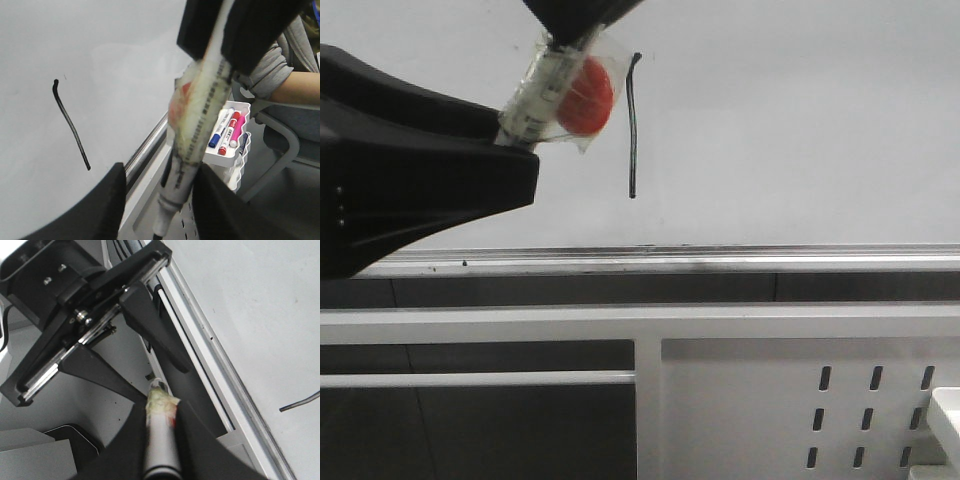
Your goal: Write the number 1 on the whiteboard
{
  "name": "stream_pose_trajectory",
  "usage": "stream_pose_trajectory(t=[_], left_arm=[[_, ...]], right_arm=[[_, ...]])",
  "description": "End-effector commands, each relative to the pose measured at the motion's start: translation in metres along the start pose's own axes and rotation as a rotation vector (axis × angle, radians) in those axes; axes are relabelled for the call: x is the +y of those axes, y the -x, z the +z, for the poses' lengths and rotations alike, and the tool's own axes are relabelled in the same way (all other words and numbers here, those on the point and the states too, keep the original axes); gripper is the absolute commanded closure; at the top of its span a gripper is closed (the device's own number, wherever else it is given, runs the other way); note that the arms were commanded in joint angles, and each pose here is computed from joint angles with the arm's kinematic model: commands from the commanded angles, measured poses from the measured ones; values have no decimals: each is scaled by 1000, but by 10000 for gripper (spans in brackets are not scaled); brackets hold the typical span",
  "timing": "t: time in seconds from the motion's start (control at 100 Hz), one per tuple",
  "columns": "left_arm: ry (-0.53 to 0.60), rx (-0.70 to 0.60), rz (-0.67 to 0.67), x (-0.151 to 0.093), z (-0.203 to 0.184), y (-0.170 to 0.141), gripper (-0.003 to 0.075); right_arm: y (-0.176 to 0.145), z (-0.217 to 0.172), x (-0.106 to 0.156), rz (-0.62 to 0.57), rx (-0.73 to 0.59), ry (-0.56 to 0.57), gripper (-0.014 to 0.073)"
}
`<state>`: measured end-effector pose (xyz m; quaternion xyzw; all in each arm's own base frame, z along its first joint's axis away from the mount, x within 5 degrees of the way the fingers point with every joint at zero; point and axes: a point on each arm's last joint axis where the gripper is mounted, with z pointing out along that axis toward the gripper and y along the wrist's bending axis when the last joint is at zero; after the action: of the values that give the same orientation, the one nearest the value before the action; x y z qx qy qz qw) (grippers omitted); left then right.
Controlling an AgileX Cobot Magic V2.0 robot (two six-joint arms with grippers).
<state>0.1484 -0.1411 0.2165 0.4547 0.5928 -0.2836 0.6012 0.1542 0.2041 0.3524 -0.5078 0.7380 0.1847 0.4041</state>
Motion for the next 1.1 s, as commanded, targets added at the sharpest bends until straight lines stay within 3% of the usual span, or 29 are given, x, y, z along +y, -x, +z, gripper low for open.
stream_pose_trajectory(t=[0.0, 0.51, 0.58, 0.75, 1.09], left_arm=[[17, -128, -1, 5, 1, 18, 450], [17, -128, -1, 5, 1, 18, 465], [17, -128, -1, 5, 1, 18, 514], [17, -128, -1, 5, 1, 18, 740], [3, -107, 7, 3, 1, 15, 740]], right_arm=[[17, -13, -4, -18, -116, -45, 664], [18, -13, -4, -9, -126, -44, 664], [18, -13, -4, -8, -127, -43, 664], [18, -13, -4, -3, -128, -39, 664], [16, -3, -3, 16, -93, -15, 664]])
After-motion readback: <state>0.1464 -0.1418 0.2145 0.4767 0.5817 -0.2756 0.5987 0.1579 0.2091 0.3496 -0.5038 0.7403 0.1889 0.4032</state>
